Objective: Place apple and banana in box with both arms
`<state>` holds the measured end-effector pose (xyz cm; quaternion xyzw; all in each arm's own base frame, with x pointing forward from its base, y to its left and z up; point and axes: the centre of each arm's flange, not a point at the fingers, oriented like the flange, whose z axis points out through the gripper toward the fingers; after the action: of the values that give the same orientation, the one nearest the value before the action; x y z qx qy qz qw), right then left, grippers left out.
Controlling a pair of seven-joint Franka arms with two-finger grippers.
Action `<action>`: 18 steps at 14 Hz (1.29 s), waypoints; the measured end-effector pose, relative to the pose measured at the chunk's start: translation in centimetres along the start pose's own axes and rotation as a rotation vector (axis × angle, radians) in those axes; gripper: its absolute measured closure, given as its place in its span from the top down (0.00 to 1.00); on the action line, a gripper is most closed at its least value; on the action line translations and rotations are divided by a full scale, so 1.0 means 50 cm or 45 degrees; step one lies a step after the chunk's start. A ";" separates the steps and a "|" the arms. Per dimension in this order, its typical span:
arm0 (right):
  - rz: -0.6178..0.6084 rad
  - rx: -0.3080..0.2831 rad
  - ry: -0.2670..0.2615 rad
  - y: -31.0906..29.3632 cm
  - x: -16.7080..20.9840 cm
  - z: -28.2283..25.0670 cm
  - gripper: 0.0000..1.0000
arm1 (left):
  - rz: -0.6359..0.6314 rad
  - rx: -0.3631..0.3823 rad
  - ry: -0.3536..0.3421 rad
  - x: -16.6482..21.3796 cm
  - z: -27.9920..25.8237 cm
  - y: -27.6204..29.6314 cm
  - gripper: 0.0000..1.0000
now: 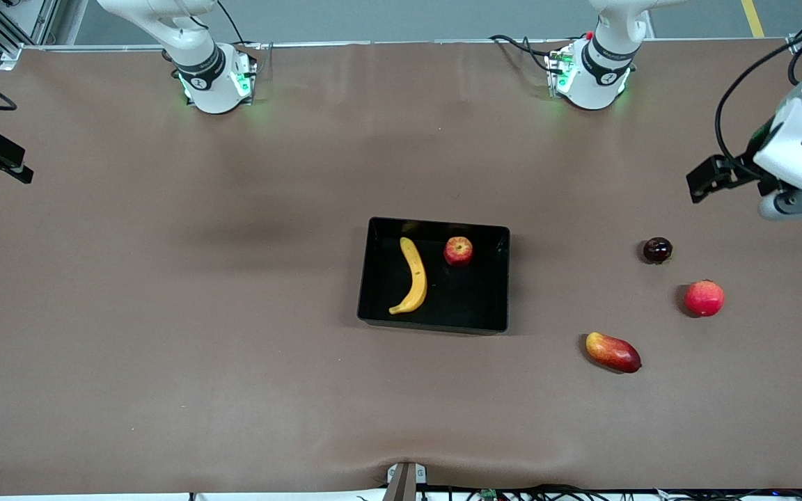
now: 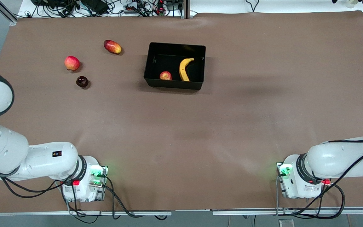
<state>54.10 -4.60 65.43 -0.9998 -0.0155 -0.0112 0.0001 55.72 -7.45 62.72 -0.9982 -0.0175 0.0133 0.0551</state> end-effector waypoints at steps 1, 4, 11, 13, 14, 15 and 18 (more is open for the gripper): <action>0.000 0.000 0.000 0.000 0.000 0.000 1.00 | 0.024 0.007 -0.007 -0.012 0.002 -0.008 1.00; 0.000 0.000 0.000 0.000 0.000 0.000 1.00 | 0.056 0.020 -0.003 -0.047 -0.007 -0.013 1.00; 0.001 0.000 0.000 0.001 0.000 0.000 1.00 | 0.073 -0.080 0.004 -0.054 -0.002 0.015 1.00; 0.001 0.000 0.000 0.001 0.000 0.000 1.00 | 0.074 -0.080 -0.001 -0.053 0.002 0.016 1.00; 0.001 0.000 0.000 0.001 0.000 0.000 1.00 | 0.074 -0.081 -0.004 -0.052 0.005 0.017 1.00; 0.001 0.000 0.000 0.001 0.000 0.000 1.00 | 0.074 -0.081 -0.007 -0.050 0.007 0.017 1.00; 0.000 0.000 0.000 0.001 0.000 0.000 1.00 | 0.071 -0.082 -0.003 -0.049 0.004 0.014 1.00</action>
<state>54.10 -4.63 65.43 -0.9998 -0.0153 -0.0111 0.0001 53.29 -8.20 62.49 -0.9996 0.0099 0.0154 0.0226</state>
